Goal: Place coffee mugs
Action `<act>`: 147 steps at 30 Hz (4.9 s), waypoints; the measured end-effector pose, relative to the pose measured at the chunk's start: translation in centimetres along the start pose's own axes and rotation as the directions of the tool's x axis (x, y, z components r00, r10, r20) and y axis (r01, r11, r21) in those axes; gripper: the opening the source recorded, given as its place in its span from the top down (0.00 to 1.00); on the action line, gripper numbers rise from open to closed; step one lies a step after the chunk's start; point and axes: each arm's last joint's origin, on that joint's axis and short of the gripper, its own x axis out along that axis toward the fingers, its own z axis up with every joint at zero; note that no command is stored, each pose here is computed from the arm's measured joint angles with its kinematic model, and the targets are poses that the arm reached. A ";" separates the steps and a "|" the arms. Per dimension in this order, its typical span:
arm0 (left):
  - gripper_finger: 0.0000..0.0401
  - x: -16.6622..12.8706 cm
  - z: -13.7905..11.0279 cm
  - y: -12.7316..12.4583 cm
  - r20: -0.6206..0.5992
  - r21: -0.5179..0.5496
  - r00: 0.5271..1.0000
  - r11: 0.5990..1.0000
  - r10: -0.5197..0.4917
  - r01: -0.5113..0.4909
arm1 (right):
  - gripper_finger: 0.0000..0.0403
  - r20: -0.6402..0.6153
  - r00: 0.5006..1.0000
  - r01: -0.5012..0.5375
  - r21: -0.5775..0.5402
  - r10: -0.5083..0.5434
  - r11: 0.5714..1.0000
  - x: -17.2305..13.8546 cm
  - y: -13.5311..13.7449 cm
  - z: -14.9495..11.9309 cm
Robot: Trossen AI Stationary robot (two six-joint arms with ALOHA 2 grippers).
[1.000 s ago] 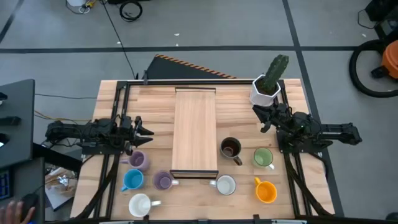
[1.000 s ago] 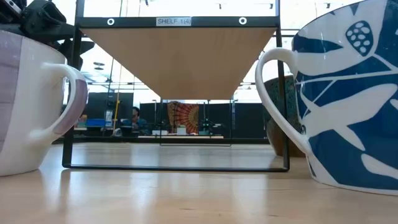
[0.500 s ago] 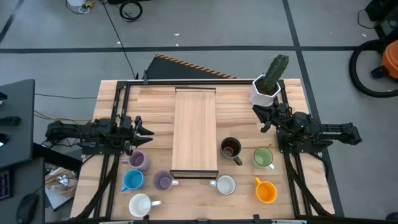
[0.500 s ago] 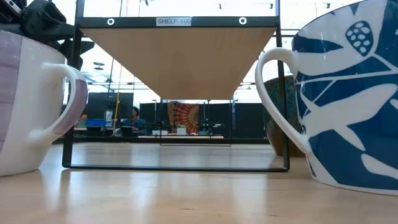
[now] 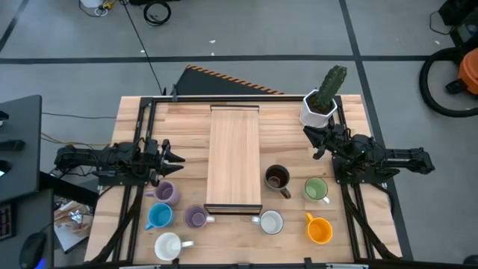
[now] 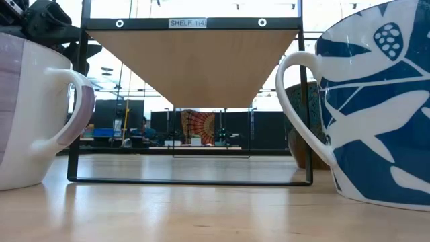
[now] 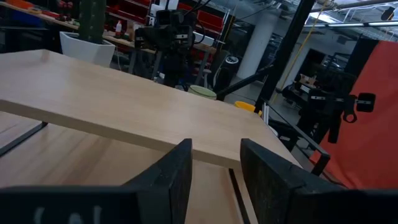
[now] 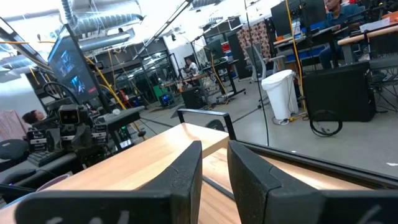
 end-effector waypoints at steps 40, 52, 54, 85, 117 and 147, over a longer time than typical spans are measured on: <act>0.65 0.0 0.0 0.0 0.003 0.000 1.000 1.000 -0.001 0.001 | 0.80 0.000 1.000 0.000 0.000 0.000 1.000 0.0 0.0 0.0; 0.65 -0.1 1.4 -0.4 0.149 -0.007 0.989 1.000 -0.025 0.026 | 0.80 0.058 0.998 -0.017 0.053 0.014 0.998 0.0 0.2 0.6; 0.65 -0.1 1.5 -0.4 0.161 -0.007 0.987 1.000 -0.029 0.030 | 0.80 0.077 0.997 -0.024 0.066 0.019 0.998 0.0 0.2 0.8; 0.65 -0.3 1.6 0.6 0.238 0.064 0.924 0.944 0.301 -0.324 | 0.80 0.098 0.980 -0.175 0.020 0.172 0.984 0.1 1.8 5.0; 0.65 -0.1 0.8 0.3 0.119 0.038 0.983 0.988 0.141 -0.146 | 0.80 -0.650 0.722 0.008 -0.335 -0.238 0.942 9.5 8.9 11.4; 0.65 -0.2 1.5 0.4 0.222 0.213 0.941 0.929 0.256 -0.302 | 0.76 -0.981 -0.002 0.267 -0.187 -0.194 0.945 7.6 16.4 4.2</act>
